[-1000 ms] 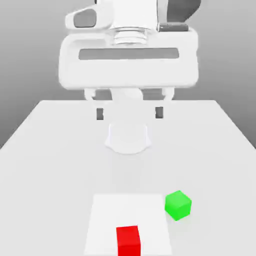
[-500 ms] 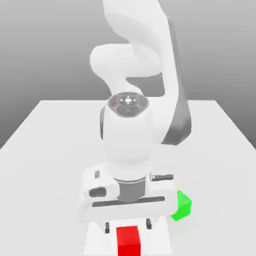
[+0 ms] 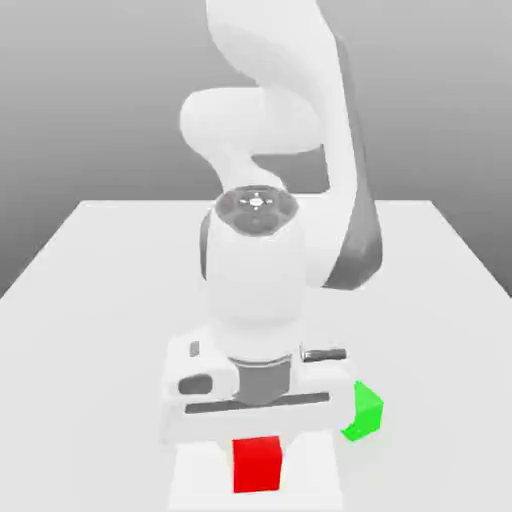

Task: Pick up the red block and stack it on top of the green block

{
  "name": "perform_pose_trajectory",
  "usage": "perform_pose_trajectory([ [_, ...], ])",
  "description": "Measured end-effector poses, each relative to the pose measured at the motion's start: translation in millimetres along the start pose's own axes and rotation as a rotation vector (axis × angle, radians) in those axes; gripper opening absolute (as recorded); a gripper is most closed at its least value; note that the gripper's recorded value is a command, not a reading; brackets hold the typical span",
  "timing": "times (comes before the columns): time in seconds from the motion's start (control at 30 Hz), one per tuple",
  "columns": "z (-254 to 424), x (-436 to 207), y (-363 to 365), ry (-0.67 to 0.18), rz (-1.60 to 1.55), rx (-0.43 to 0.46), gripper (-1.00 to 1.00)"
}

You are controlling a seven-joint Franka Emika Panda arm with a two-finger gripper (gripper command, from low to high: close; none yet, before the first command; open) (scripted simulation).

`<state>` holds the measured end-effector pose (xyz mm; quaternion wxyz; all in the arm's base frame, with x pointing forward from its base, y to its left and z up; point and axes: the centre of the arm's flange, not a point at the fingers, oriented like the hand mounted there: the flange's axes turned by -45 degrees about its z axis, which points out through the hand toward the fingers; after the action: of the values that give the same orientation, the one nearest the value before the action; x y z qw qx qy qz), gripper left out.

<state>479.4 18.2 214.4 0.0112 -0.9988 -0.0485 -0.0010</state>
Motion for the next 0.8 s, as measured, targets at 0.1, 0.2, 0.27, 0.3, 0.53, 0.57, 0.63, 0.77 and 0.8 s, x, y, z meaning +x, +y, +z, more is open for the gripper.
perform_pose_trajectory([
  [0.1,-10.1,-13.1,-27.6,0.003,0.035,0.026,-1.00],
  [0.2,-18.6,-28.7,-57.0,0.004,0.062,0.042,-1.00],
  [0.27,-23.3,-40.4,-75.8,0.004,0.078,0.046,-1.00],
  [0.3,-25.4,-46.5,-83.5,0.003,0.089,0.046,-1.00],
  [0.53,-31.8,-91.9,-121.9,0.000,0.179,0.010,-1.00],
  [0.57,-31.4,-98.6,-125.1,0.000,0.194,0.000,-1.00],
  [0.63,-26.8,-107.2,-129.0,0.001,0.216,-0.018,-1.00],
  [0.77,-2.7,-107.0,-128.6,0.005,0.227,-0.027,-1.00],
  [0.8,4.5,-107.0,-128.4,0.005,0.227,-0.027,-1.00],
])
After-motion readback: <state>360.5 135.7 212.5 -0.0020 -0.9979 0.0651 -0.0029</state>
